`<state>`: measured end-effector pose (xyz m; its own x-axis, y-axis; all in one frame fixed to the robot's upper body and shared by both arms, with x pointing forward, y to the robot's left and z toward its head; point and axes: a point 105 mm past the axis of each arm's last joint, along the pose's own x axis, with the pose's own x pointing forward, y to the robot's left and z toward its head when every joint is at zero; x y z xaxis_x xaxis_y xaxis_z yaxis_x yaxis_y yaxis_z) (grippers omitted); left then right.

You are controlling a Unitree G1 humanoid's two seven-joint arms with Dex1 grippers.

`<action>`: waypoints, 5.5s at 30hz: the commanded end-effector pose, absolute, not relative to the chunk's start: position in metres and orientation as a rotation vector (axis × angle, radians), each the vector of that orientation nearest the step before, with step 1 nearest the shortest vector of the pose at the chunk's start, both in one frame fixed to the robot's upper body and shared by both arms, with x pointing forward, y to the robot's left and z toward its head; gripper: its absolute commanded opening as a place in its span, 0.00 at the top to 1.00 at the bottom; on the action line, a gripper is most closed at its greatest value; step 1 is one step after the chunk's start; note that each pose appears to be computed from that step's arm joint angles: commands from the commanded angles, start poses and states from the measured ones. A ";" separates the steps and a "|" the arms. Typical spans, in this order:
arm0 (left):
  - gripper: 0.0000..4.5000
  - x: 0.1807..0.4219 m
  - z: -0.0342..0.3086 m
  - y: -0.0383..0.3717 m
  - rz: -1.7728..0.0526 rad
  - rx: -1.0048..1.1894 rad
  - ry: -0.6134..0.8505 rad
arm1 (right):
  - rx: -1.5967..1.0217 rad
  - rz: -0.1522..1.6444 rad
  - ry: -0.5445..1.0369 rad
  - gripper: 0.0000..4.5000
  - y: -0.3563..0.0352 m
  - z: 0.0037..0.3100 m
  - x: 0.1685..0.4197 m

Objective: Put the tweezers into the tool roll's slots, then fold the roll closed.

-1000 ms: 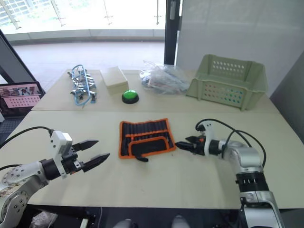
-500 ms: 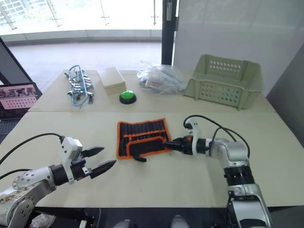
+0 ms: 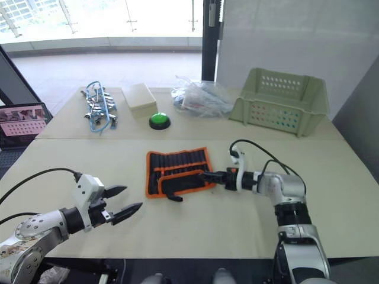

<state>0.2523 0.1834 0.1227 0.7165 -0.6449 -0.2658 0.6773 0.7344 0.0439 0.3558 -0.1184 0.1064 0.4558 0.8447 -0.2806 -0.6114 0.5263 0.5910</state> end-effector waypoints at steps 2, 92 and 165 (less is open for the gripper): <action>0.00 0.254 0.131 0.185 -0.724 0.166 0.201 | 0.507 0.932 0.629 0.34 -0.116 0.102 0.354; 0.00 0.236 0.150 0.174 -0.850 0.179 0.063 | 0.529 0.914 0.541 0.99 -0.108 0.154 0.354; 0.00 0.285 0.101 0.171 -0.582 -0.442 0.395 | -0.385 1.246 0.296 0.99 -0.069 0.059 0.340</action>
